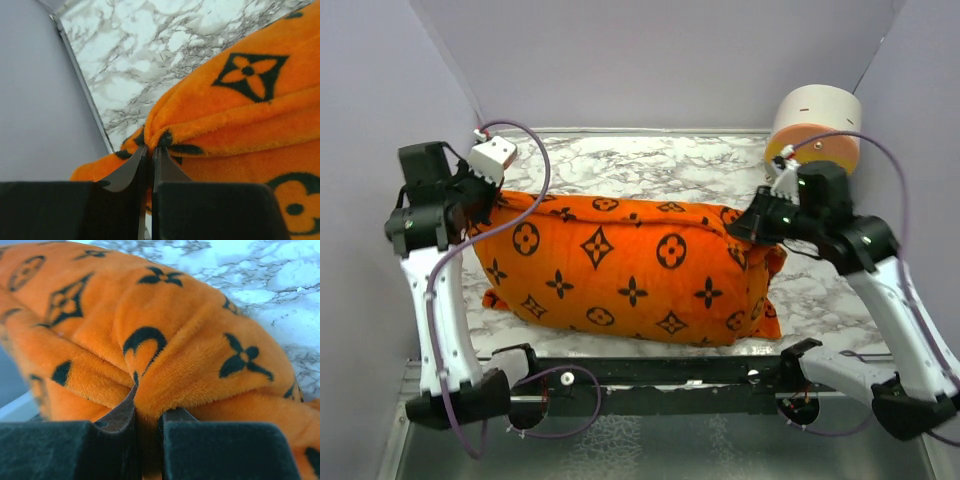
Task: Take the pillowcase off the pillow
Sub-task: Turn over the pillow at the center of the board.
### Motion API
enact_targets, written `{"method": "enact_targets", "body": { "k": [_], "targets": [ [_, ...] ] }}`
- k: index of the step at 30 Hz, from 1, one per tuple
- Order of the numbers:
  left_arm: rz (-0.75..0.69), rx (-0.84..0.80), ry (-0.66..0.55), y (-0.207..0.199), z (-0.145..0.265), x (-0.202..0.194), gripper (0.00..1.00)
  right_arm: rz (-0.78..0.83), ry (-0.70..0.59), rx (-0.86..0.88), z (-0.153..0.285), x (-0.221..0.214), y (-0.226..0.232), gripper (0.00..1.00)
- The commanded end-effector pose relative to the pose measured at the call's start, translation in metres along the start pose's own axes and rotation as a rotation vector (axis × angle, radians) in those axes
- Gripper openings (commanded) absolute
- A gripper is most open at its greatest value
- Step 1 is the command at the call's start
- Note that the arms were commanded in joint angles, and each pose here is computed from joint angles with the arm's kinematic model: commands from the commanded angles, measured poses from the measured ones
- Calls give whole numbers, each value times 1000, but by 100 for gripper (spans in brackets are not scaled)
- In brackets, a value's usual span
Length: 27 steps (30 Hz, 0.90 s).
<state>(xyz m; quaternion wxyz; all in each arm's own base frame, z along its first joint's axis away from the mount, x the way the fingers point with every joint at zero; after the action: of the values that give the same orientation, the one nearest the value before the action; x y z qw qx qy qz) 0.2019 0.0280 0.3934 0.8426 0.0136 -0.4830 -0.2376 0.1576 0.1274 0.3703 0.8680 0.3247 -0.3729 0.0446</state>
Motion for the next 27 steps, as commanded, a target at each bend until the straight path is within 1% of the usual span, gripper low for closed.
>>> {"method": "enact_targets", "body": {
  "k": [1, 3, 4, 5, 7, 8, 9, 10, 12, 13, 14, 15, 16, 17, 18, 22, 25, 27],
  "targets": [
    [-10, 118, -43, 37, -75, 6, 0, -9, -80, -8, -87, 32, -17, 1],
    [-20, 169, -5, 43, -105, 11, 0, -16, -54, -31, -117, 45, -22, 1],
    [-24, 192, 1, 48, -119, 15, 0, -16, -49, -44, -130, 55, -22, 4],
    [-25, 222, -6, 52, -129, 22, 0, -10, -47, -57, -143, 64, -23, 11],
    [-15, 274, -9, 63, -154, 33, 0, 7, -57, -93, -164, 85, -25, 20],
    [-4, 304, -16, 69, -160, 40, 0, 21, -65, -109, -172, 96, -25, 27],
    [9, 323, -15, 76, -167, 45, 5, 34, -72, -131, -179, 106, -26, 34],
    [17, 340, -20, 82, -171, 53, 17, 47, -85, -152, -185, 118, -26, 40],
    [20, 358, -14, 92, -178, 66, 48, 65, -123, -192, -189, 141, -26, 52],
    [20, 370, -23, 97, -177, 75, 59, 76, -150, -207, -188, 152, -24, 58],
    [20, 385, -45, 102, -172, 87, 65, 84, -176, -229, -186, 162, -24, 65],
    [21, 384, -54, 103, -169, 93, 77, 92, -198, -244, -185, 169, -23, 71],
    [17, 372, -68, 103, -164, 98, 87, 98, -221, -258, -182, 174, -22, 75],
    [14, 347, -73, 100, -160, 101, 95, 105, -236, -268, -180, 177, -23, 78],
    [6, 314, -72, 97, -158, 102, 99, 108, -246, -276, -178, 177, -24, 79],
    [-25, 186, -41, 72, -157, 92, 99, 96, -236, -323, -181, 157, -41, 83],
    [-62, 73, -23, 44, -157, 80, 99, 75, -219, -335, -178, 138, -52, 84],
    [-76, -24, 6, 18, -160, 67, 99, 55, -203, -323, -177, 125, -56, 85]
  ]
}}
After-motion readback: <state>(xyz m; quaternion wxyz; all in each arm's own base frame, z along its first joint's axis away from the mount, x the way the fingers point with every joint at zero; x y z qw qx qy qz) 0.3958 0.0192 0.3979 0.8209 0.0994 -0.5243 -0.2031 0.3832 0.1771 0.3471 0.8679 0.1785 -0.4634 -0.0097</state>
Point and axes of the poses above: each gripper's point midway between its finger pads, its own z axis back along the fingers, its own y axis along the line the jaws close on, x = y × z, the point moved 7 cm from there along z, back along the fingers, and after that the axes turned 3 degrees about z, right-handed, at the moved point
